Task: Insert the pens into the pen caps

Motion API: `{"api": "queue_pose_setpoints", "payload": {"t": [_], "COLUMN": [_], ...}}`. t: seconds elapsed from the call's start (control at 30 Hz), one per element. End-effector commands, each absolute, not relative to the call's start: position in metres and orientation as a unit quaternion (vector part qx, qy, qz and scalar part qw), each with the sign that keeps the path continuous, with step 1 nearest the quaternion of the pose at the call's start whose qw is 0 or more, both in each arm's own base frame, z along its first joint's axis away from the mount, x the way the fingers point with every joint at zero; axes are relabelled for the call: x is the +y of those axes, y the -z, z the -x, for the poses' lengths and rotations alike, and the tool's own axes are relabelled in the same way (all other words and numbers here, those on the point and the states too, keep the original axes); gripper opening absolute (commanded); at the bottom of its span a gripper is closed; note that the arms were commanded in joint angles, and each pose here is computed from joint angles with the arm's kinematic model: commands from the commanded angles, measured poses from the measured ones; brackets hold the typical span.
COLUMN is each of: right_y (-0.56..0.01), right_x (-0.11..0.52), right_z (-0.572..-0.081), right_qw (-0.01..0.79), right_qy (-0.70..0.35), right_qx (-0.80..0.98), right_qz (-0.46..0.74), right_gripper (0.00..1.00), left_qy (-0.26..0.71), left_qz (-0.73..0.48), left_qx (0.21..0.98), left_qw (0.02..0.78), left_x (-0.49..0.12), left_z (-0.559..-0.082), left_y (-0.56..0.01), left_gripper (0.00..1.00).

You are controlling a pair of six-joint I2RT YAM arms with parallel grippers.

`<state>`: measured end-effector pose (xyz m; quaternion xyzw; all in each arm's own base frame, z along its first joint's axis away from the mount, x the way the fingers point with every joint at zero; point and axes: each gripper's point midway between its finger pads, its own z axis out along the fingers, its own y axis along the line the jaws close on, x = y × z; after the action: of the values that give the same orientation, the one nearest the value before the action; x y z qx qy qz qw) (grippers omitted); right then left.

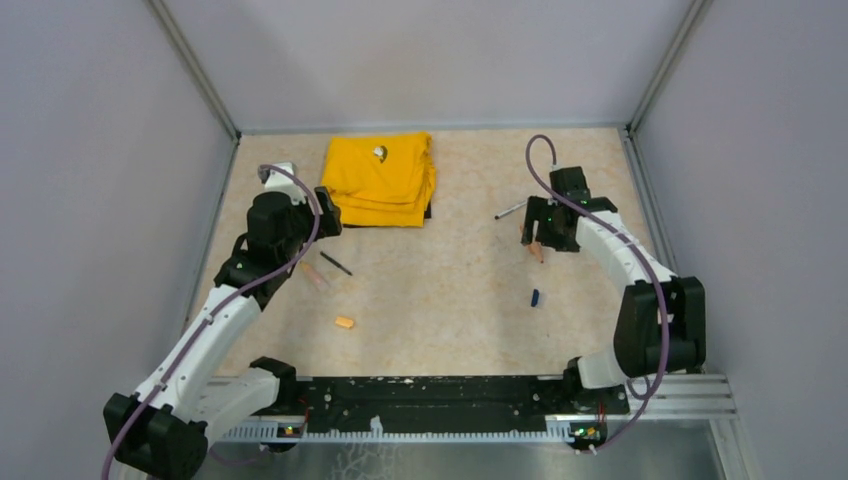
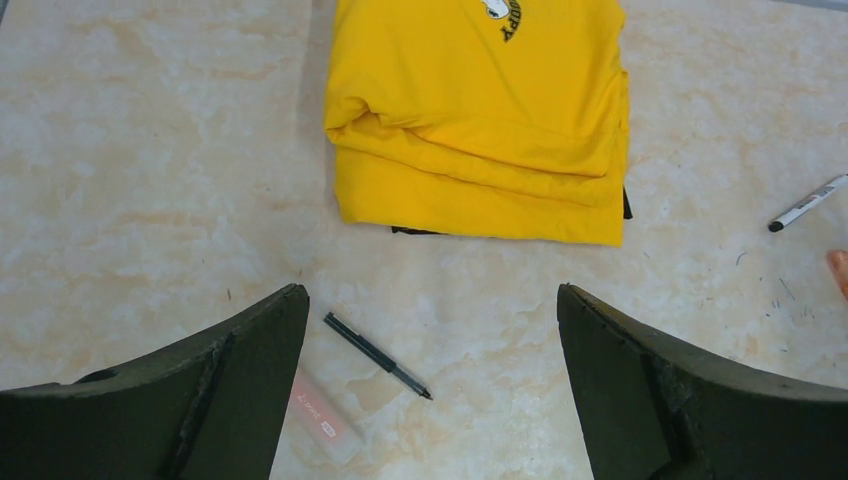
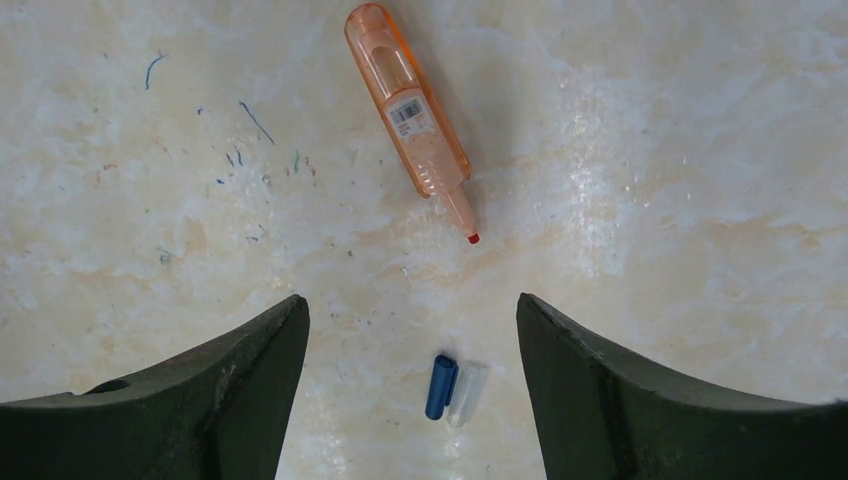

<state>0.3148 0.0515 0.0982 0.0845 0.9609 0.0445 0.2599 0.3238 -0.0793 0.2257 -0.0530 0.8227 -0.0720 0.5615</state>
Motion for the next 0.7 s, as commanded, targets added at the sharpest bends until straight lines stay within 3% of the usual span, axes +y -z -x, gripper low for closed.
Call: {"api": "queue_pose_setpoints", "payload": {"t": [0.0, 0.67], "right_y": [-0.109, -0.07], "right_x": [0.054, 0.054], "right_z": [-0.341, -0.378], "right_qw": [0.27, 0.205], "right_qy": [-0.049, -0.029], "right_qx": [0.96, 0.974], "right_qz": [-0.054, 0.089], "right_gripper": [0.74, 0.61], "left_qy": [0.09, 0.118], "left_qz": [0.04, 0.019], "left_qx": [0.802, 0.815], "left_qw": [0.589, 0.566], "left_x": [-0.086, -0.099], "left_z": [-0.333, -0.329], "left_y": [-0.246, -0.23], "left_gripper": [0.99, 0.99]}}
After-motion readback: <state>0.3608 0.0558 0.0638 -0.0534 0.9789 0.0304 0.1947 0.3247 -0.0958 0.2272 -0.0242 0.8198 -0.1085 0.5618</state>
